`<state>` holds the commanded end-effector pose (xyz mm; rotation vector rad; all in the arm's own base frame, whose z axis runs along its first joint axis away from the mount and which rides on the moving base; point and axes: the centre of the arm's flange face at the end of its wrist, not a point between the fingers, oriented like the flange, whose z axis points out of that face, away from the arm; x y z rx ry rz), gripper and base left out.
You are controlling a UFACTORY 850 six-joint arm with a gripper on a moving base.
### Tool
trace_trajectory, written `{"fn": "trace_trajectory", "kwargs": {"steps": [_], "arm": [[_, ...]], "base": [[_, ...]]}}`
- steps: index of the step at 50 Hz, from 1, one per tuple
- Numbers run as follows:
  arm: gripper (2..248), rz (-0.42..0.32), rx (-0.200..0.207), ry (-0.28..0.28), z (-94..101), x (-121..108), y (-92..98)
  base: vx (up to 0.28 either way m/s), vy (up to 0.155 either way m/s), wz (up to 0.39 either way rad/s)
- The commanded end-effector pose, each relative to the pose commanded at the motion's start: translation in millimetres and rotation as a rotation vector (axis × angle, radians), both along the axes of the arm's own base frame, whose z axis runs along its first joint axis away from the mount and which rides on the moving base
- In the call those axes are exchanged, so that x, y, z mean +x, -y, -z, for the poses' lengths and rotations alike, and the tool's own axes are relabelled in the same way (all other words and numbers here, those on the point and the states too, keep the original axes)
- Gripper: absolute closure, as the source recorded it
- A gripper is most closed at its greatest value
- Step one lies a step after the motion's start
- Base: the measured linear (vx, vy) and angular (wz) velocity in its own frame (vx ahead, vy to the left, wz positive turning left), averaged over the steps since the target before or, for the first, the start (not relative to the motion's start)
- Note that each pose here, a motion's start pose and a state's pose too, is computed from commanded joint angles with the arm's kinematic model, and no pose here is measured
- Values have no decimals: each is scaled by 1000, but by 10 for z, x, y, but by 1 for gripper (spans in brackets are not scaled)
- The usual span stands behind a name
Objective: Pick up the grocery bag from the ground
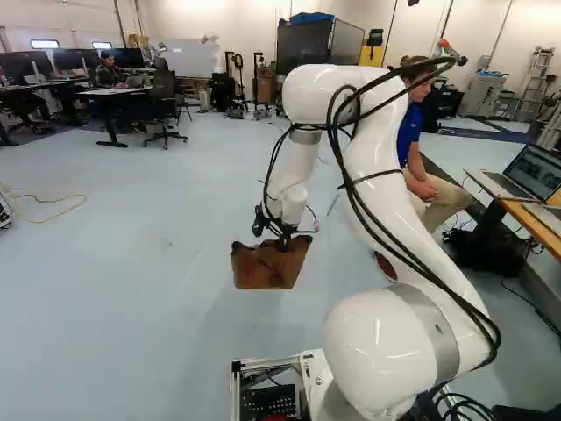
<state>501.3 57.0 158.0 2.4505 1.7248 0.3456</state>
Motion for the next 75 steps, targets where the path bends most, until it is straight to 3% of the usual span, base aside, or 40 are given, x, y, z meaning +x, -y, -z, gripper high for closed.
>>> {"fn": "trace_trajectory", "kwargs": {"steps": [38, 75], "arm": [[222, 0, 15, 131, -996, -273, 31], [222, 0, 33, 293, -1899, -590, 67]], "base": [[0, 0, 0], [0, 0, 0]]}}
